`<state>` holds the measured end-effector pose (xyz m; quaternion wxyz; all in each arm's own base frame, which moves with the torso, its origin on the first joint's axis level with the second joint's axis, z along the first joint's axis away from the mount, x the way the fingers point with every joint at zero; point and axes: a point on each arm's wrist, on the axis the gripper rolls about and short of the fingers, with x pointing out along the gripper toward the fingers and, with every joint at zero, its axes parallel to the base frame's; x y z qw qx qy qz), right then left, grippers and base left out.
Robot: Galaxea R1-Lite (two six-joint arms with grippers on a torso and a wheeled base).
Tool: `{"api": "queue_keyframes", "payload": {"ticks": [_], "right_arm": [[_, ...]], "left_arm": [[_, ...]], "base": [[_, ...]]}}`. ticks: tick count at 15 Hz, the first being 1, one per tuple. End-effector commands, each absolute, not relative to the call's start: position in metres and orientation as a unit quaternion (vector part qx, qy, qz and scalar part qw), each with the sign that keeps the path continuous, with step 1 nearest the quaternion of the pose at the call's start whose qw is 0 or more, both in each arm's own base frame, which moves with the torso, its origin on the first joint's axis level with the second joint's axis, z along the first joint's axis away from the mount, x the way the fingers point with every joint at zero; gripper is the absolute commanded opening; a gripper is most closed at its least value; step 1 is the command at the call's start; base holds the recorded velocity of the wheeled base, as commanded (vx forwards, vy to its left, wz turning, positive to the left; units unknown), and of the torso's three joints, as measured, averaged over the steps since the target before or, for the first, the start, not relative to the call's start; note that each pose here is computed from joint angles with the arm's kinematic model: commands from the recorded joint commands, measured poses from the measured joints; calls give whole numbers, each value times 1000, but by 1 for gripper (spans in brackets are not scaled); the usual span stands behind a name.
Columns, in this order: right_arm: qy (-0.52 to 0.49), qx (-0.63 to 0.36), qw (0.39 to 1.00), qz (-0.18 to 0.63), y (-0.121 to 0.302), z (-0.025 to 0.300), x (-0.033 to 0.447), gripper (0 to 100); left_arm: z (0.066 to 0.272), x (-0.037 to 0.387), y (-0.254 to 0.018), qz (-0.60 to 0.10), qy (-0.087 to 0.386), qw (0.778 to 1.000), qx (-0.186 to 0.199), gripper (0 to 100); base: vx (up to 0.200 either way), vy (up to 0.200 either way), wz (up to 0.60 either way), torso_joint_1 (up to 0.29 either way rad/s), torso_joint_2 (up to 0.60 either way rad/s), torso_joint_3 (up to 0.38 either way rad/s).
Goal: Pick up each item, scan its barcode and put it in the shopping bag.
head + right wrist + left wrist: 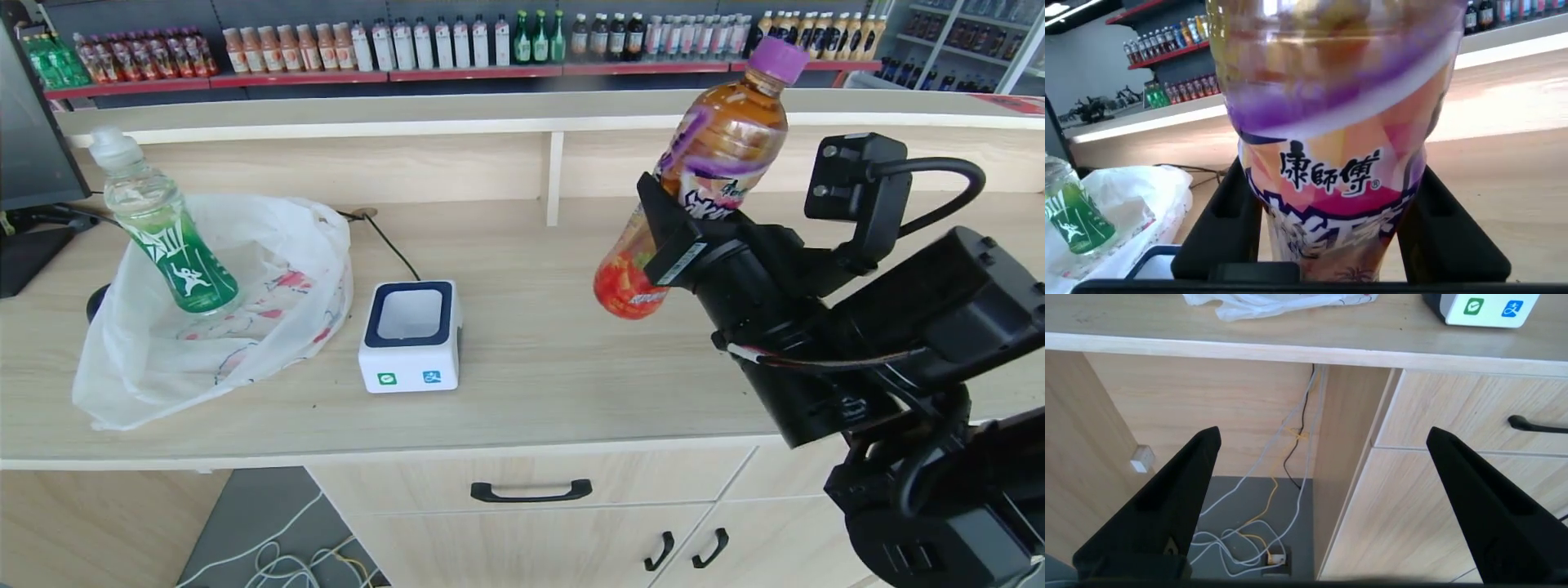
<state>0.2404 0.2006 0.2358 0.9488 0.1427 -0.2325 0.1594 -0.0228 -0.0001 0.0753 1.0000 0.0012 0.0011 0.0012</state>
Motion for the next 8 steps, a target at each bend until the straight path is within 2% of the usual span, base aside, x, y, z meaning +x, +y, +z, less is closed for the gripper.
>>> {"api": "queue_keyframes", "payload": {"ticks": [1,2,8], "right_arm": [[-251,147,946,143,193,245,247,0],[-256,148,945,136,192,247,252,0],[-266,142,948,105,175,252,259,0]], "left_arm": [[76,-23,0,2,0,1000,0,100],[75,-23,0,2,1,1000,0,100],[76,-23,0,2,0,1000,1,100]], "base": [[0,0,0,0,0,0],[0,0,0,0,0,0],[0,200,0,0,6,2]]}}
